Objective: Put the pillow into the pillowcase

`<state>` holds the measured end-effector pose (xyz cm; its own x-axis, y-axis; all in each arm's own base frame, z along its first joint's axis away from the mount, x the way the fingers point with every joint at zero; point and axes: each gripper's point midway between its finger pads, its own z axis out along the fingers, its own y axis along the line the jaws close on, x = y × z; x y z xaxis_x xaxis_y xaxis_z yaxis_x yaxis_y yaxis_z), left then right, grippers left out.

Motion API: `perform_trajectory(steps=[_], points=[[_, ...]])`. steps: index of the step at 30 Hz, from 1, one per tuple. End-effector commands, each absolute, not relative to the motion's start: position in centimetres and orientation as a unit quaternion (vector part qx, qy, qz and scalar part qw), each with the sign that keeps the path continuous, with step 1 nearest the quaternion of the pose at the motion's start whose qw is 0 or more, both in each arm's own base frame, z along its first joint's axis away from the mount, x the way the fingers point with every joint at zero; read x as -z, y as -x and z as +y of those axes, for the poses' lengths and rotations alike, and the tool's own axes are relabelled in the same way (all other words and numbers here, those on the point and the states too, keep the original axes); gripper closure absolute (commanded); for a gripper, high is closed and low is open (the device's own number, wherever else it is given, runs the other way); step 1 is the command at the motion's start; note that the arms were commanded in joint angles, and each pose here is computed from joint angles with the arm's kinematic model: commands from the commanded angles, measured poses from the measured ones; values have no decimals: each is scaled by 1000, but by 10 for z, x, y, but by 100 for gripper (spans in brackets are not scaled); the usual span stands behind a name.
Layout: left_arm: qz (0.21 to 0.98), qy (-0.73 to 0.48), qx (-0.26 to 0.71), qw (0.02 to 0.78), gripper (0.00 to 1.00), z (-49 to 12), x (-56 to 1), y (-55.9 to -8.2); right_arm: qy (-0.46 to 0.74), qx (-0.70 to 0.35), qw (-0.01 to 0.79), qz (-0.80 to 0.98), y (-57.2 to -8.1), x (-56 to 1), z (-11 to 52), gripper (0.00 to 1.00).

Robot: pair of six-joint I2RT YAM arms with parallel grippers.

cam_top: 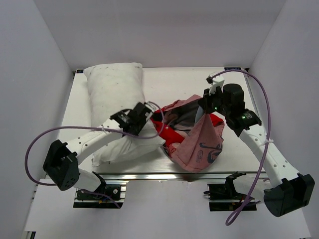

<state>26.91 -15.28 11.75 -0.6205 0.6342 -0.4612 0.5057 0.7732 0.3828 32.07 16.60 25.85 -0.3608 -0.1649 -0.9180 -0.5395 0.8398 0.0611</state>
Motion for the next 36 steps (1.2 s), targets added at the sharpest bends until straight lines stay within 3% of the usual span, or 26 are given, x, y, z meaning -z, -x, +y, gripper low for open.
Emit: perform_trajectory(steps=[1, 5, 9, 17, 23, 36], points=[[919, -214, -39, 328, 100, -151, -164, -295, 193, -169, 561, 787, -329, -285, 151, 100], [881, -149, 98, 437, 100, -183, -280, -320, 172, -156, 582, 779, -343, -300, 136, 100], [866, -137, 164, 453, 100, -203, -330, -318, 159, -149, 600, 769, -357, -317, 125, 100], [891, -146, 230, 364, 100, -237, -298, -308, 140, -188, 613, 755, -364, -339, 135, 100], [888, -150, 222, 374, 100, -222, -302, -290, 128, -209, 615, 749, -381, -353, 144, 100], [910, -133, 172, 354, 100, -216, -273, -308, 172, -263, 619, 720, -365, -388, 178, 100]])
